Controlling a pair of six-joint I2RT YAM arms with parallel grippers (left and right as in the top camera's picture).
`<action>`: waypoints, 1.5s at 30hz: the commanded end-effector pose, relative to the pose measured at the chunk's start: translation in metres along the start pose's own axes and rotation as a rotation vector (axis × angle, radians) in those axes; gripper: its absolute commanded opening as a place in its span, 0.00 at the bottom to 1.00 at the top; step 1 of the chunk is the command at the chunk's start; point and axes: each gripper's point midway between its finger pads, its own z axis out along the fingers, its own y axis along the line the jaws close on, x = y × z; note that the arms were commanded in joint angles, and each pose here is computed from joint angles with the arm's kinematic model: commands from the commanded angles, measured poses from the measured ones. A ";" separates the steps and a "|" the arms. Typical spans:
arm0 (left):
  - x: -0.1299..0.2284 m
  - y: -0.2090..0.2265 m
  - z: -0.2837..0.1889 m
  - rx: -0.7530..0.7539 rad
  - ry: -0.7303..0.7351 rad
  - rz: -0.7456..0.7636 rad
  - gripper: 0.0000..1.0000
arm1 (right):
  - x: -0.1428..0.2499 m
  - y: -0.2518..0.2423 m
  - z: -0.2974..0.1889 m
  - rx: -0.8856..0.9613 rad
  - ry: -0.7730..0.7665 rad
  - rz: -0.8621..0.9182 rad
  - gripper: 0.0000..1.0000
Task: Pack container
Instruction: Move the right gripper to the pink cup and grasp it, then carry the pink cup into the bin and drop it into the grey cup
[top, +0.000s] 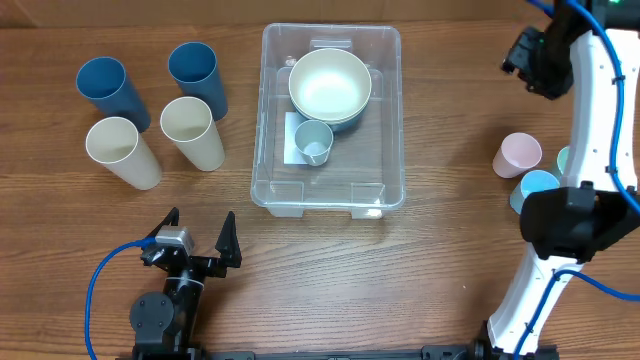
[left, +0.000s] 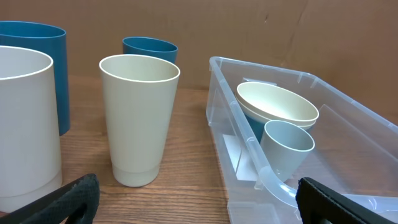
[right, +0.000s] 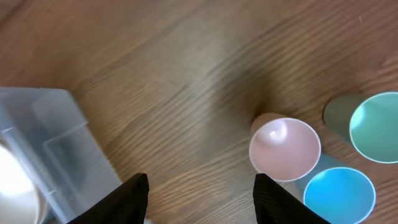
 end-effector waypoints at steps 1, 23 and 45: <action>0.000 0.000 0.000 -0.001 -0.004 0.021 1.00 | 0.013 -0.012 0.027 0.027 0.089 0.034 0.56; 0.000 0.000 0.000 -0.001 -0.004 0.021 1.00 | 0.056 -0.058 0.150 0.137 0.233 0.122 0.04; 0.000 0.000 0.000 -0.001 -0.004 0.021 1.00 | 0.152 0.207 -0.084 -0.256 -0.119 -0.615 0.04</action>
